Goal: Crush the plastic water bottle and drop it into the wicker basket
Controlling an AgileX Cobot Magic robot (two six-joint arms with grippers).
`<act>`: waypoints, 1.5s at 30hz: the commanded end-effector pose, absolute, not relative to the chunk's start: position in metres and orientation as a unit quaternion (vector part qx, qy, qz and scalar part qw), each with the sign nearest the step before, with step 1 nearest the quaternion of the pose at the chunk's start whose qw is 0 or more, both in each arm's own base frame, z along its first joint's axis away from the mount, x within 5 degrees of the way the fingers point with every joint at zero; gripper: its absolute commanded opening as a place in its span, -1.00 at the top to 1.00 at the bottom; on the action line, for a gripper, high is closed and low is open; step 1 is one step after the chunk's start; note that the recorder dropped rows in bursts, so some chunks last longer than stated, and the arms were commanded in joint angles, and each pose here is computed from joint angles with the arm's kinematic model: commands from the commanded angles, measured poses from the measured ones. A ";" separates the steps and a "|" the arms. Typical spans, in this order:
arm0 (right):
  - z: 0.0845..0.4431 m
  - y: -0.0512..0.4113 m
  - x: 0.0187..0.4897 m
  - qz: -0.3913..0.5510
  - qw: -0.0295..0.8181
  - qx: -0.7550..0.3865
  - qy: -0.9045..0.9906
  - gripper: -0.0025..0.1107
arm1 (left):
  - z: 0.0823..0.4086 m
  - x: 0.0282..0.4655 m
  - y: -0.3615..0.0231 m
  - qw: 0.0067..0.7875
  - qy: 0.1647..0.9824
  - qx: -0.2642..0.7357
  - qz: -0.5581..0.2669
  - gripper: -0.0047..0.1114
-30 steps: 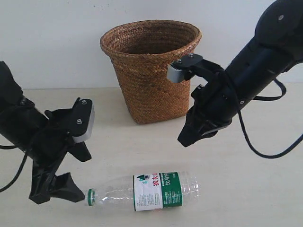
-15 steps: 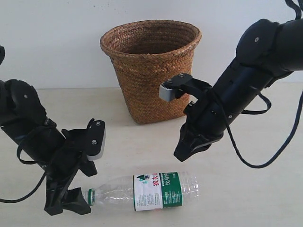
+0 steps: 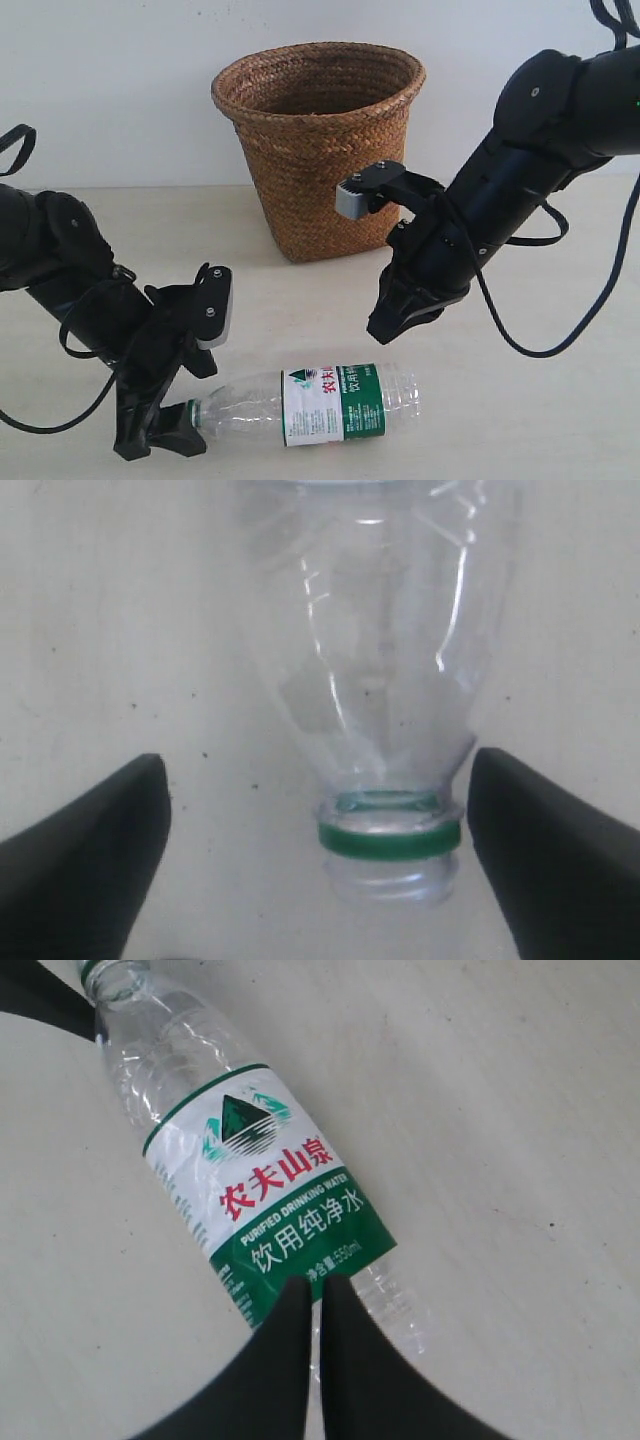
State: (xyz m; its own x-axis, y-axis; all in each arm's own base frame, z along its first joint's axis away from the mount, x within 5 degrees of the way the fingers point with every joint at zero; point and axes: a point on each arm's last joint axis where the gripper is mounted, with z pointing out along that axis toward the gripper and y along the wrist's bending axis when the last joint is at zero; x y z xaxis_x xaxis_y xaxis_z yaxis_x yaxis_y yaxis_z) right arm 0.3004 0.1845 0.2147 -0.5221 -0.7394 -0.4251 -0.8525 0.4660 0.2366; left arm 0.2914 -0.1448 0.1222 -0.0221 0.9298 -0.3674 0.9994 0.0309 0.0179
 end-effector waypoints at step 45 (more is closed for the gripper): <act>0.145 0.263 0.297 0.247 0.066 -0.426 0.868 0.96 | 0.106 0.294 -0.148 0.130 0.714 0.675 -0.131 0.84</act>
State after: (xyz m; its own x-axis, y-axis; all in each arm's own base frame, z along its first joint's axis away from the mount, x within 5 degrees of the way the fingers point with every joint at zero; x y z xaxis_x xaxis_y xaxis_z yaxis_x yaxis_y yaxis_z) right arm 0.2987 0.2636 0.1617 -0.6243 -0.6798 -0.3849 -0.7796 0.5102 0.3634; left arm 0.2957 -0.1463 0.1099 -0.0386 0.9303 -0.3647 0.9990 0.0449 0.0088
